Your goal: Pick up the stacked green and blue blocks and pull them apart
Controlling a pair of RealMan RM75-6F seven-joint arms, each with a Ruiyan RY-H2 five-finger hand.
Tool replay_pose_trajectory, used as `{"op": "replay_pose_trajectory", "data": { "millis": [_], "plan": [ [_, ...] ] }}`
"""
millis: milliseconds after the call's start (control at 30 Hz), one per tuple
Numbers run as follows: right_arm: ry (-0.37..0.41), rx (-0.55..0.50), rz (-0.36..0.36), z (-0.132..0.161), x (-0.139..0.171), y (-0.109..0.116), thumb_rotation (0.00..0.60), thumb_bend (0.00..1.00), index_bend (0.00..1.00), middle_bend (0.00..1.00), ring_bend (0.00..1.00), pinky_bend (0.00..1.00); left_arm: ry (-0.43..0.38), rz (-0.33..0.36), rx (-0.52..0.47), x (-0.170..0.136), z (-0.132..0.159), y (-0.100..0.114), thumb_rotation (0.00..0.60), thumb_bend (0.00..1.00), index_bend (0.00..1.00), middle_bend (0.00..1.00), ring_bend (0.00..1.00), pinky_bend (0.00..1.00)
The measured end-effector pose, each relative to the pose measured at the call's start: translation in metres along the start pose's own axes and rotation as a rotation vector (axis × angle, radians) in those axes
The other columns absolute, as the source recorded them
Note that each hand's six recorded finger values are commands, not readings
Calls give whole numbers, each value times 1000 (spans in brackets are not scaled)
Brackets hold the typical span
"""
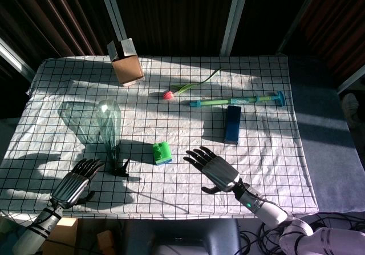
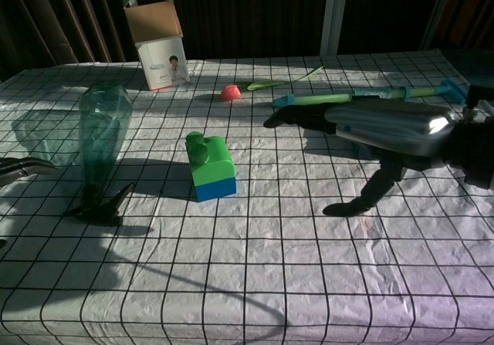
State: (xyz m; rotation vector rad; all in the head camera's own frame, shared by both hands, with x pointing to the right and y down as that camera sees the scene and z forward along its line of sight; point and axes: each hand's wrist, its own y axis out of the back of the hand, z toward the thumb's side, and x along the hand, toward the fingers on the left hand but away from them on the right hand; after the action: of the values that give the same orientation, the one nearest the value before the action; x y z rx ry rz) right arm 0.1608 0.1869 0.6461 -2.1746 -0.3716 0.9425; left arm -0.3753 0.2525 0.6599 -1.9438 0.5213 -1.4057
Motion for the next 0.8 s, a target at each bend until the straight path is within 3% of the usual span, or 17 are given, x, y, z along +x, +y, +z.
{"op": "replay_pose_trajectory", "data": {
  "millis": [433,800],
  "plan": [
    [-34,5,-22,-9,-21,10,600,140,0,0,0,4,41,53,24,-11,-10,13,600,376,0,0,0,21],
    [-78,0,-28,-3,-93,20,600,176,0,0,0,4,146,124,16,-35,-35,21,600,376,0,0,0,17]
  ]
}}
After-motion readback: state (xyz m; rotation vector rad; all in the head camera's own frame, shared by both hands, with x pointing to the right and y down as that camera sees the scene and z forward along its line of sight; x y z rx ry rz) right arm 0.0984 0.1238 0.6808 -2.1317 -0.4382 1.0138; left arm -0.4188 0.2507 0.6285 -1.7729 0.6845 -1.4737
